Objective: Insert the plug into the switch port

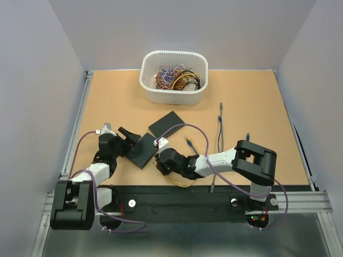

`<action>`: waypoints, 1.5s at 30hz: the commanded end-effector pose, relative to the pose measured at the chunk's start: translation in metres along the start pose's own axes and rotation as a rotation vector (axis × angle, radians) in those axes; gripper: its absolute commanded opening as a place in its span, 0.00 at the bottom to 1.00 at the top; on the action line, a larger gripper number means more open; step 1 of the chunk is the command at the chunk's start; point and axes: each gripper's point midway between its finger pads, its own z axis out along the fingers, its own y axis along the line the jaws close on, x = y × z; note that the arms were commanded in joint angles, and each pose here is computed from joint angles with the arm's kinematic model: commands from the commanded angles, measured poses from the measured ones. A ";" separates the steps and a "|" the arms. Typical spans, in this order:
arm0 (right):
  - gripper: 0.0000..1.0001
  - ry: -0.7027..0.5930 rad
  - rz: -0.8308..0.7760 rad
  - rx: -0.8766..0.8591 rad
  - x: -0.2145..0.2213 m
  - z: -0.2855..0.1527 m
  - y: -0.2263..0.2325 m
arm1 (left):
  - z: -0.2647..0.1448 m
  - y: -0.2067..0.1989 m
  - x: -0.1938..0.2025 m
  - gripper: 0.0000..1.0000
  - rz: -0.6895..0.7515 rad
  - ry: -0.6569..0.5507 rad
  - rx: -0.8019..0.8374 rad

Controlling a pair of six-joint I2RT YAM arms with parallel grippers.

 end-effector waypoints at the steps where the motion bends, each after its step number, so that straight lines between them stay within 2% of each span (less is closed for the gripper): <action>1: 0.00 -0.027 0.000 0.041 -0.003 -0.010 -0.007 | -0.015 -0.008 0.020 0.89 0.015 0.046 0.073; 12: 0.00 -0.052 -0.019 0.033 -0.010 -0.016 -0.001 | -0.028 -0.022 0.018 0.89 0.102 -0.027 0.153; 24: 0.00 -0.077 -0.058 0.028 -0.021 -0.010 0.013 | -0.006 -0.012 0.028 0.89 0.117 0.024 0.036; 45: 0.01 -0.094 -0.091 0.038 -0.030 -0.006 0.019 | 0.000 -0.031 0.048 0.88 0.172 0.040 0.051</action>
